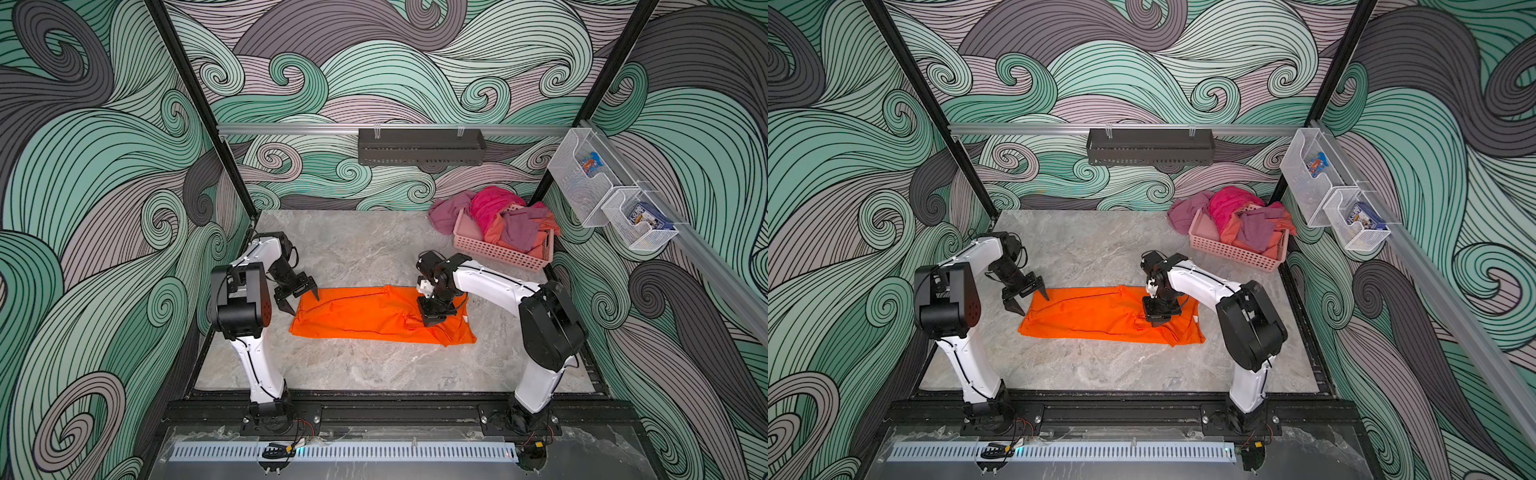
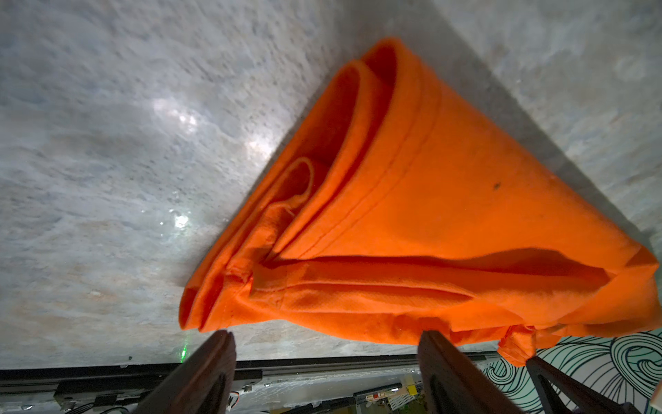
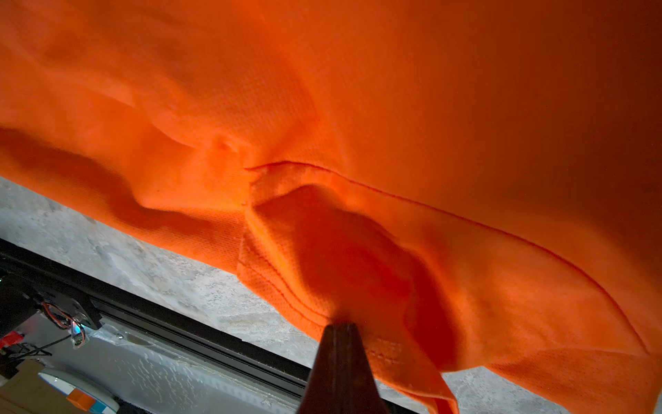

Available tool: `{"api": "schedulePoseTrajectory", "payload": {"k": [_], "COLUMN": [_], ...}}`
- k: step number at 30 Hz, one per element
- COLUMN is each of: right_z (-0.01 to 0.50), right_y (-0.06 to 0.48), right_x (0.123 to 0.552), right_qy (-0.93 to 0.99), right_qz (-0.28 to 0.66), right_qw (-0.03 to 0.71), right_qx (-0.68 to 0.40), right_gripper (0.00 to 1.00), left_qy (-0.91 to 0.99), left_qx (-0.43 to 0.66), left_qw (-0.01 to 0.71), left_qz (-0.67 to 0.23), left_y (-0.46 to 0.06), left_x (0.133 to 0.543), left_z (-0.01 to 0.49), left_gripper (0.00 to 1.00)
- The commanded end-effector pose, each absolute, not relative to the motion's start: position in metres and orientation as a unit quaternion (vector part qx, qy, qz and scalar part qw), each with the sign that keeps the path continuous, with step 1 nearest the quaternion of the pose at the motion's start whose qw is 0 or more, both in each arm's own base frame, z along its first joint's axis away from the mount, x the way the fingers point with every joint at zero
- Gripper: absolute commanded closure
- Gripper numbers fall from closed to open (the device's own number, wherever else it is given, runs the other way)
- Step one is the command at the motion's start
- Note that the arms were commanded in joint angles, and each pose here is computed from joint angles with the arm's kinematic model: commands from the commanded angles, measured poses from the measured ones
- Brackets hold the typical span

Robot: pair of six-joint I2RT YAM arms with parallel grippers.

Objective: Fold and stack t-shirts
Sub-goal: Smooth out the T-shirt at the center of the board.

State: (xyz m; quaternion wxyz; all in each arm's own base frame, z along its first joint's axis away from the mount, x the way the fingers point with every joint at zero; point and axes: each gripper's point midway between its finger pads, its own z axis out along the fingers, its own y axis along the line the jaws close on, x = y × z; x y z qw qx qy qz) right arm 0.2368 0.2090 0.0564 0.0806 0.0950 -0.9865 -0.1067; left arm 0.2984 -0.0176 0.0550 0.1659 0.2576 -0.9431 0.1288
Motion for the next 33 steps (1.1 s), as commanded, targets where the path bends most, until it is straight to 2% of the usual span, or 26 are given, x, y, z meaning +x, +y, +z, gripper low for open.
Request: {"api": "schedulePoseTrajectory", "payload": {"k": [1,8,11,15,23,27,30,33], "right_z": [0.064,0.071,0.082,0.095,0.083,0.078,0.074,0.070], "right_y": [0.210,0.215,0.216,0.224,0.236,0.233,0.231,0.230], "right_x": [0.232,0.237,0.245,0.257,0.259,0.256,0.255,0.253], "right_qy": [-0.986,-0.986,-0.987,-0.986,-0.983,-0.984,-0.984,-0.985], "right_qz": [-0.118,-0.124,-0.126,-0.137,-0.147,-0.141,-0.134,-0.132], "right_qw": [0.079,0.069,0.046,0.024,0.049,0.053,0.057,0.063], "right_qx": [0.090,0.088,0.088,0.093,0.097,0.098,0.097,0.096], "right_gripper": [1.00,1.00,1.00,1.00,1.00,1.00,1.00,1.00], "left_qy": [-0.942,-0.941,-0.942,-0.945,-0.943,-0.943,-0.942,-0.942], "left_qx": [0.255,0.265,0.268,0.266,0.267,0.267,0.267,0.268], "left_qw": [0.174,0.165,0.149,0.139,0.146,0.149,0.149,0.148], "left_qz": [0.131,0.129,0.136,0.133,0.132,0.134,0.134,0.136], "left_y": [-0.015,-0.013,-0.014,-0.012,-0.010,-0.009,-0.009,-0.008], "left_x": [0.298,0.304,0.310,0.313,0.309,0.308,0.308,0.309], "left_z": [0.046,0.040,0.046,0.048,0.040,0.038,0.038,0.039], "left_gripper": [0.18,0.22,0.26,0.38,0.55,0.73,1.00,1.00]}}
